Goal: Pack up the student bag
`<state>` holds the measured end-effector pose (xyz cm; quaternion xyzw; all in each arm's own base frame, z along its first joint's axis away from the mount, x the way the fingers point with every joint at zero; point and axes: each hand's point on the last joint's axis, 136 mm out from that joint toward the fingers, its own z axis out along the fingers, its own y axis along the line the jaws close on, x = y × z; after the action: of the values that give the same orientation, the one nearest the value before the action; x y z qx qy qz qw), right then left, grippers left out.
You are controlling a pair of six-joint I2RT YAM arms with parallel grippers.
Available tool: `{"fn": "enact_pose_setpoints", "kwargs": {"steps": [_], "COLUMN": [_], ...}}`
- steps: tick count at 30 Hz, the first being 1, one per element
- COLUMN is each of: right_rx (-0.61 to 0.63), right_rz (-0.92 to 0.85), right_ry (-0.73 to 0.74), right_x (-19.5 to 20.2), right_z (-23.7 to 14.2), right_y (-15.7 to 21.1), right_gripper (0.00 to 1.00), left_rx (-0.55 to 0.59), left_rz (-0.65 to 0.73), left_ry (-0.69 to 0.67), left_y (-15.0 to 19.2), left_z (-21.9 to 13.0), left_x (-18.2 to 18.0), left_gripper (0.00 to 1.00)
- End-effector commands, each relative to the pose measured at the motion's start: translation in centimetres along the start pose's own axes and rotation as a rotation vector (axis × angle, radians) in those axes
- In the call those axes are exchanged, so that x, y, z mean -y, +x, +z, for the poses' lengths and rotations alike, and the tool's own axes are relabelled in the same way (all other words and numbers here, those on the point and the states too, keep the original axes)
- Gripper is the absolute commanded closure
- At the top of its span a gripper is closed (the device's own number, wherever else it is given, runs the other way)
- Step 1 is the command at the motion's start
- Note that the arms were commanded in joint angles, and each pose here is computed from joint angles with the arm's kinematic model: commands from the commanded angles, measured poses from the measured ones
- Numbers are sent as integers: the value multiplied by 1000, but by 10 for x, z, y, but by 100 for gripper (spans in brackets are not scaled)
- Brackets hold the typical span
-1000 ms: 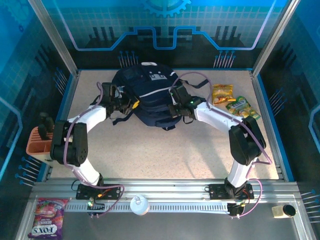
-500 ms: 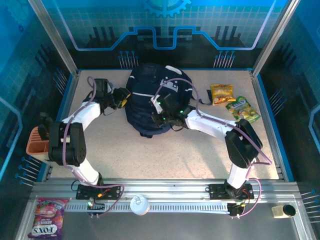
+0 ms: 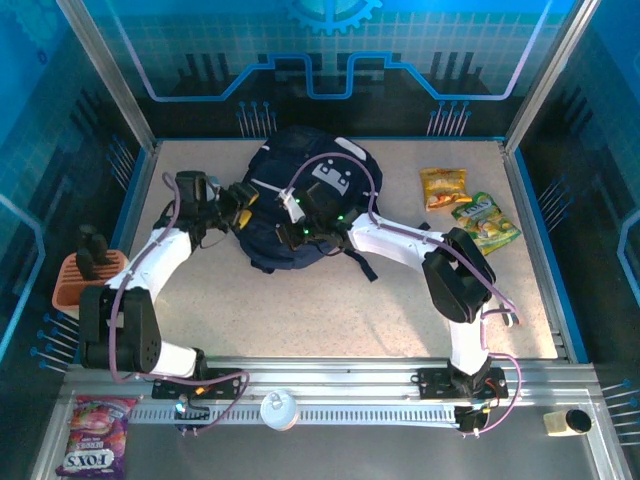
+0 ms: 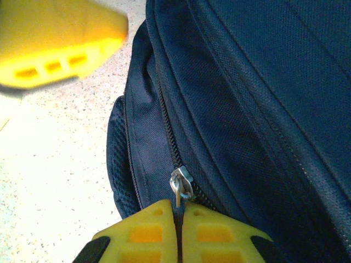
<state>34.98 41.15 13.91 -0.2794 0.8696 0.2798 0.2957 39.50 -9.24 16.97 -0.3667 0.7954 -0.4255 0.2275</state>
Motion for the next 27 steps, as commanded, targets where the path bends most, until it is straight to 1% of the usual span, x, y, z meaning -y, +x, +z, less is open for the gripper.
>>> {"fn": "enact_pose_setpoints", "kwargs": {"steps": [1, 5, 11, 13, 16, 22, 27], "right_rx": [76, 72, 65, 61, 47, 25, 6], "right_rz": [-16, -13, -18, -25, -33, -40, 17], "right_ry": [-85, -90, -98, -85, -66, -13, 45], "right_x": [-25, -25, -27, -26, -24, -13, 12], "right_z": [-3, -4, -5, -5, -4, -5, -13], "right_y": [-27, -26, -24, -23, -18, -10, 7], "right_gripper": [93, 93, 92, 92, 92, 93, 93], "left_rx": [-41, -56, -76, -81, -81, -70, -51], "left_rz": [-71, -103, -90, -88, -86, -77, -52], "left_ry": [8, 0, 4, 2, -2, -8, -10], "left_y": [18, 23, 22, 22, 20, 16, 10], "left_z": [5, 14, 26, 30, 34, 38, 36], "left_x": [-8, -19, -14, -13, -14, -14, -10], "left_gripper": [41, 43, 46, 49, 56, 78, 96]}}
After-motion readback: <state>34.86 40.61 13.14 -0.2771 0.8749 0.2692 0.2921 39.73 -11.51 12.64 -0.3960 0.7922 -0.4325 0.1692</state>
